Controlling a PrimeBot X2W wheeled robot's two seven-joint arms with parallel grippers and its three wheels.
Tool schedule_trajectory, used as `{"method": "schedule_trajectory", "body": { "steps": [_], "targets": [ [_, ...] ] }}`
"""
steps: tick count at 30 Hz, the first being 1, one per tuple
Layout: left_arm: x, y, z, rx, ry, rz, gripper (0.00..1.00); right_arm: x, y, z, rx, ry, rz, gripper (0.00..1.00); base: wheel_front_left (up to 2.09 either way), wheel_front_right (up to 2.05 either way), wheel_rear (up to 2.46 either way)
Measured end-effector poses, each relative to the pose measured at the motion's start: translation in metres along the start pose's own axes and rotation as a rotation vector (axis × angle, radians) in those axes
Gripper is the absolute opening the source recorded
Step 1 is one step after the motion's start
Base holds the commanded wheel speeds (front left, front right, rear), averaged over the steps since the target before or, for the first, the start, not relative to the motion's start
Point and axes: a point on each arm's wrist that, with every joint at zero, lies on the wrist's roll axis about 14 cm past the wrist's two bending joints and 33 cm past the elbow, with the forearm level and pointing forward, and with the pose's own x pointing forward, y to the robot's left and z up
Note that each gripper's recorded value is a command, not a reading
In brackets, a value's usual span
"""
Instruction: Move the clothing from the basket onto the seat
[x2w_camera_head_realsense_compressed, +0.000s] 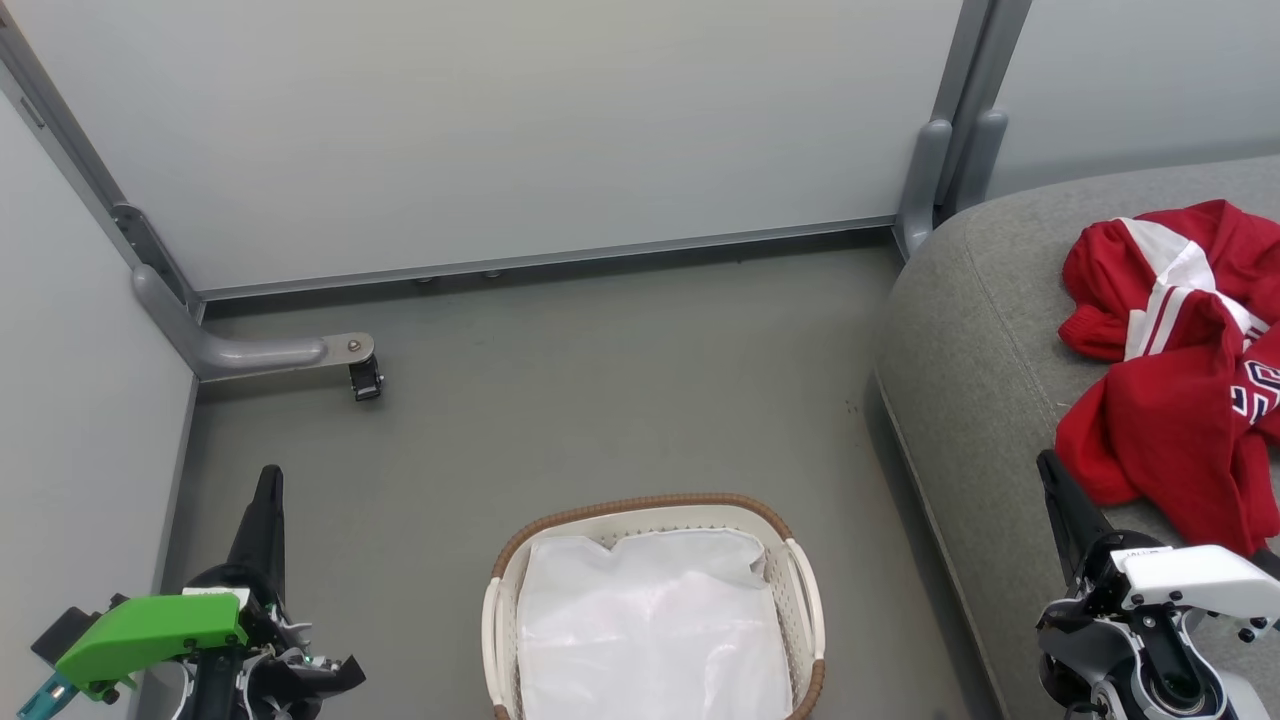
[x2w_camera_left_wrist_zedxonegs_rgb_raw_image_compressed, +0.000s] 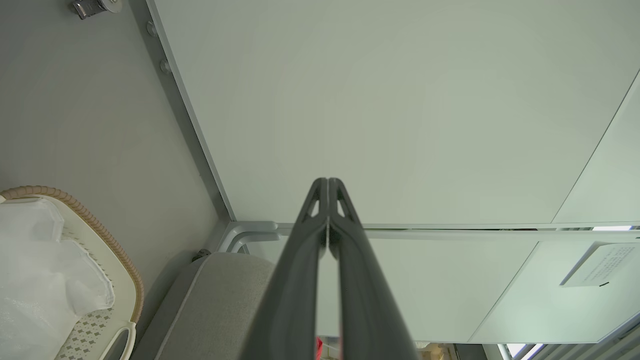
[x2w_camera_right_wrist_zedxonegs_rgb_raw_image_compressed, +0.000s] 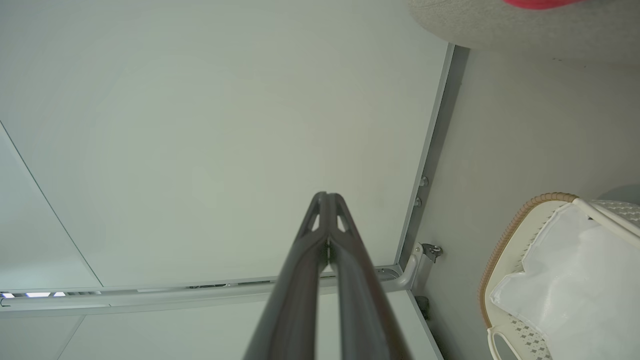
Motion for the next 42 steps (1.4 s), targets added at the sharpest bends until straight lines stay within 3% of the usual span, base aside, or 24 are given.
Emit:
{"method": "schedule_trajectory", "body": {
  "steps": [42],
  "targets": [
    [0.0, 0.0, 0.0001, 0.0, 0.0, 0.0, 0.0, 0.0, 0.0, 0.0, 0.0, 0.0, 0.0, 0.0, 0.0, 0.0, 0.0]
  ]
}}
